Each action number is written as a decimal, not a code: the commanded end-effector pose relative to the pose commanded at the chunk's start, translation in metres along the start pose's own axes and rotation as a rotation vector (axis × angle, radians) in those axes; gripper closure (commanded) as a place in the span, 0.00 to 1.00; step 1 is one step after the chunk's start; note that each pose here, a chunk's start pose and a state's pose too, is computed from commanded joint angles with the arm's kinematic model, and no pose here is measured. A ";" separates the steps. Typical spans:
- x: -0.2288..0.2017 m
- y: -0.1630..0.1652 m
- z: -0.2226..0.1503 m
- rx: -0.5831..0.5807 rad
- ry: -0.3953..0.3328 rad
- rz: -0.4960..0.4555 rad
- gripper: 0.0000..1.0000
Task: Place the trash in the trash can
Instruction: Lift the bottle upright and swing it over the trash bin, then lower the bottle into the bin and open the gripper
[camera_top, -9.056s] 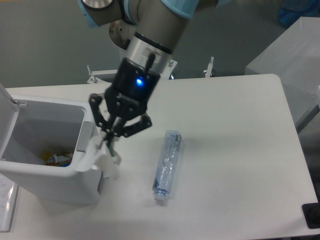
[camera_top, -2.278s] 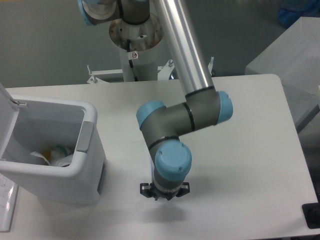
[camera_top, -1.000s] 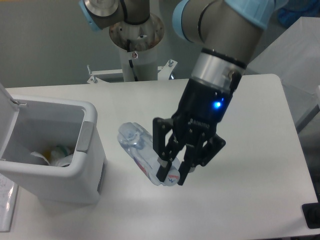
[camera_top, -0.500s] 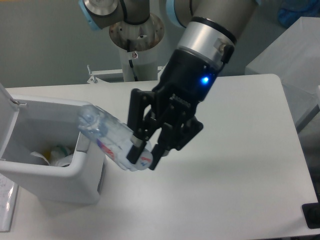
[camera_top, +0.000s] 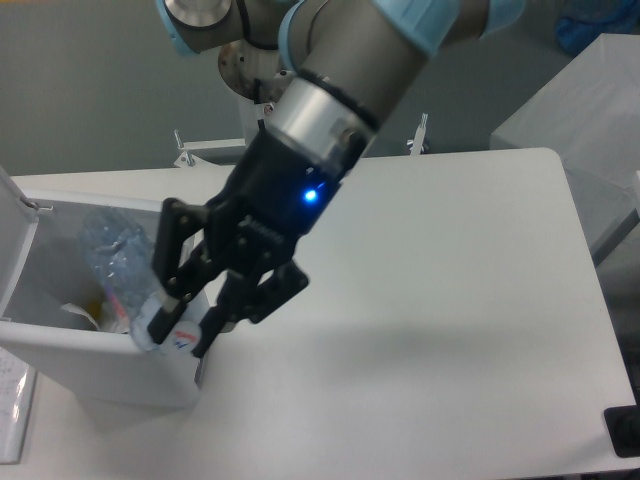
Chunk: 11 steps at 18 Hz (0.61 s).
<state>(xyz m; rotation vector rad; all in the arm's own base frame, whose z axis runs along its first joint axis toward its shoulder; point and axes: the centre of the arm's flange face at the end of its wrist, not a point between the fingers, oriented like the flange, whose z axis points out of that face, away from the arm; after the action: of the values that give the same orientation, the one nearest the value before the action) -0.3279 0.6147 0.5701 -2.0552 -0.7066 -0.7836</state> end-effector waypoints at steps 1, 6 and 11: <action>0.002 0.006 0.007 -0.012 -0.004 0.011 1.00; -0.004 0.022 0.030 -0.050 -0.015 0.132 0.84; -0.003 0.035 0.044 -0.071 -0.049 0.171 0.73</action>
<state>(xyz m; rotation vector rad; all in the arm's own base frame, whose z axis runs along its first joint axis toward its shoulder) -0.2925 0.6324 0.5301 -2.1730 -0.5281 -0.6712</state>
